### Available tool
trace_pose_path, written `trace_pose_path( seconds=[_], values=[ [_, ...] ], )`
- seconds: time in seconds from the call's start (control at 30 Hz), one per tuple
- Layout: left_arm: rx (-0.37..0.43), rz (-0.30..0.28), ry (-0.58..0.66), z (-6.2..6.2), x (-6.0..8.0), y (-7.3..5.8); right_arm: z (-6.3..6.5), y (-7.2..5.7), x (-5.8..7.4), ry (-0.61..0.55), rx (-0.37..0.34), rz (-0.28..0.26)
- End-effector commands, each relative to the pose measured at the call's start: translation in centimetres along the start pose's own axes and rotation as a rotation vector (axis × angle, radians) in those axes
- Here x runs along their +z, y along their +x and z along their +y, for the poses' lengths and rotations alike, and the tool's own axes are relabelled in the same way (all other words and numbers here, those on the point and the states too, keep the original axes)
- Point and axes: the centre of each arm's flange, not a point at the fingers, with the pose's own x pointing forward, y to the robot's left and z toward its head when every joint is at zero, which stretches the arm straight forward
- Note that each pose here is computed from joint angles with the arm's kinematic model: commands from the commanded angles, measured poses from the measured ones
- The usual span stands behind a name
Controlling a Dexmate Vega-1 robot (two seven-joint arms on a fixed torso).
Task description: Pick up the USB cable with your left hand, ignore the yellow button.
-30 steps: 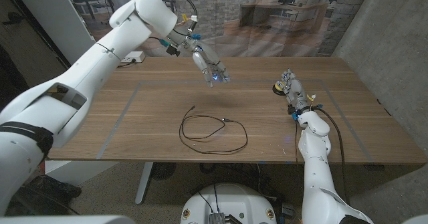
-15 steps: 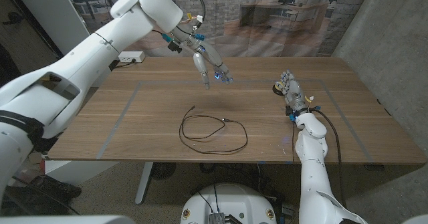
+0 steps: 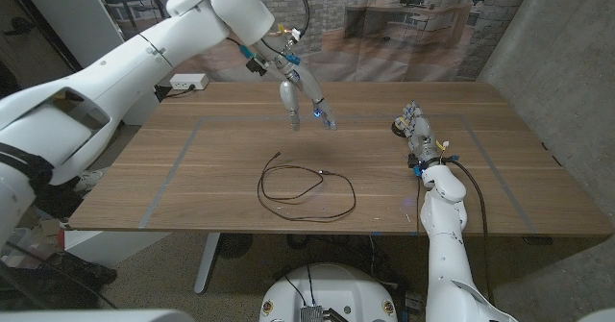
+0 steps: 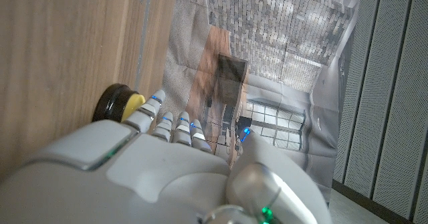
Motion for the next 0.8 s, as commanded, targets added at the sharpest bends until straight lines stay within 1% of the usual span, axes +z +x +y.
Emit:
trace_pose_path(
  seconds=[0.03, 0.13, 0.27, 0.37, 0.47, 0.6, 0.8],
  values=[
    [-0.047, -0.019, 0.1, -0.1, 1.0, 1.1, 0.4, -0.3, -0.2, 0.004, -0.015, -0.01],
    [-0.036, -0.009, 0.152, -0.2, 1.4, 1.2, 0.5, -0.3, -0.2, 0.003, -0.016, -0.011],
    [-0.032, -0.012, 0.172, -0.2, 1.4, 1.3, 0.5, -0.3, -0.2, 0.001, -0.019, -0.01],
    [-0.032, -0.032, 0.178, -0.3, 1.4, 1.6, 0.6, -0.2, -0.2, 0.0, -0.02, -0.009],
    [-0.041, -0.052, 0.203, -0.5, 1.7, 2.2, 0.7, -0.1, -0.2, 0.0, -0.019, -0.01],
    [-0.043, -0.058, 0.259, -0.7, 2.3, 2.8, 0.7, 0.0, -0.1, -0.003, -0.02, -0.011],
    [-0.026, -0.06, 0.322, -0.9, 2.6, 3.1, 0.8, -0.1, -0.2, -0.006, -0.026, -0.008]
  ],
)
